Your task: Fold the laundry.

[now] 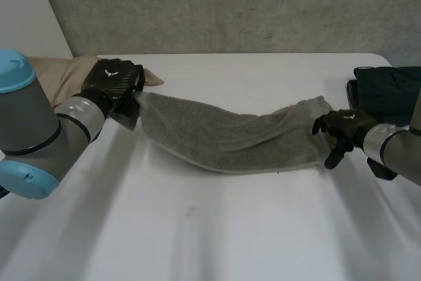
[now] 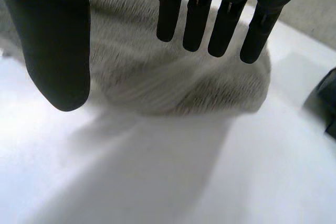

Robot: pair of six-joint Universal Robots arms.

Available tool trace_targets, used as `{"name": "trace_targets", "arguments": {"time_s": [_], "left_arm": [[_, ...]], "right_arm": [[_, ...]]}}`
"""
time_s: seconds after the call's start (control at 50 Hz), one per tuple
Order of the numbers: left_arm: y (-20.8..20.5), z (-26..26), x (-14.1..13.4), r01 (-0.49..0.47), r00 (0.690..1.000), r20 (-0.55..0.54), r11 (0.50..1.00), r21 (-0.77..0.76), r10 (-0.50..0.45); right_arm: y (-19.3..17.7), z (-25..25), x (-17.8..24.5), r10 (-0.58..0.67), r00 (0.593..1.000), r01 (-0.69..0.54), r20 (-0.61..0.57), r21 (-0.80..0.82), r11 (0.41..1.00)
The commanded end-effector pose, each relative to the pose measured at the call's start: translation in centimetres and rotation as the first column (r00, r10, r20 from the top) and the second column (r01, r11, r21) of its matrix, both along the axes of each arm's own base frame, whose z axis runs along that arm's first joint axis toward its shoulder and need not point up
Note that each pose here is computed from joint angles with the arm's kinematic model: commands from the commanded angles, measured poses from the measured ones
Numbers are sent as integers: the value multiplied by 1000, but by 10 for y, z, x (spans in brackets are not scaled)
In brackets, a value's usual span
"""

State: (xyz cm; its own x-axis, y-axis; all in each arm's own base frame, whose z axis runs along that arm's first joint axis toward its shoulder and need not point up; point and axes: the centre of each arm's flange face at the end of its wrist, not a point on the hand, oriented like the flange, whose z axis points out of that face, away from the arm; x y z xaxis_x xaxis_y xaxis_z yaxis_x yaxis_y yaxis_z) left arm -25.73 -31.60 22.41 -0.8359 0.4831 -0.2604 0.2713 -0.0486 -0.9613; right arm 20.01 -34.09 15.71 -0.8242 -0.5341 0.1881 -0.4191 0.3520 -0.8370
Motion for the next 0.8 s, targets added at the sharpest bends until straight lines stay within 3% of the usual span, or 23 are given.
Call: {"name": "trace_targets", "arguments": {"time_s": [0.02, 0.22, 0.34, 0.44, 0.5, 0.54, 0.6, 0.62, 0.7, 0.8], "left_arm": [[0, 2, 1, -5, 1000, -1, 1000, 0, 5], [8, 15, 2, -6, 1000, -27, 1000, 15, 6], [16, 21, 5, -6, 999, -36, 999, 40, 7], [31, 30, 12, -13, 1000, -8, 995, 97, 13], [44, 32, 18, -18, 999, 41, 986, 169, 11], [55, 29, 24, -25, 994, 112, 968, 249, -4], [65, 21, 27, -15, 982, 182, 943, 332, -48], [71, 13, 28, -8, 970, 228, 920, 392, -88], [73, -14, 28, 7, 931, 313, 869, 495, -186], [50, -36, 23, 3, 903, 373, 873, 487, -211]], "right_arm": [[-4, -27, 3, -8, 1000, 7, 19, 47, 999], [-24, -26, 4, -117, 971, 118, 206, 11, 993], [-21, 7, -10, -129, 968, 143, 216, -47, 989], [-9, 53, -22, -58, 994, 71, 93, -149, 986], [11, 78, -28, 34, 995, -46, -93, -140, 989], [29, 89, -32, 120, 963, -143, -243, -80, 987], [45, 92, -32, 233, 904, -245, -358, 10, 969], [54, 90, -31, 305, 857, -301, -415, 78, 951], [65, 71, -27, 437, 764, -355, -474, 257, 899], [50, 50, -21, 449, 706, -343, -548, 291, 893]]}}
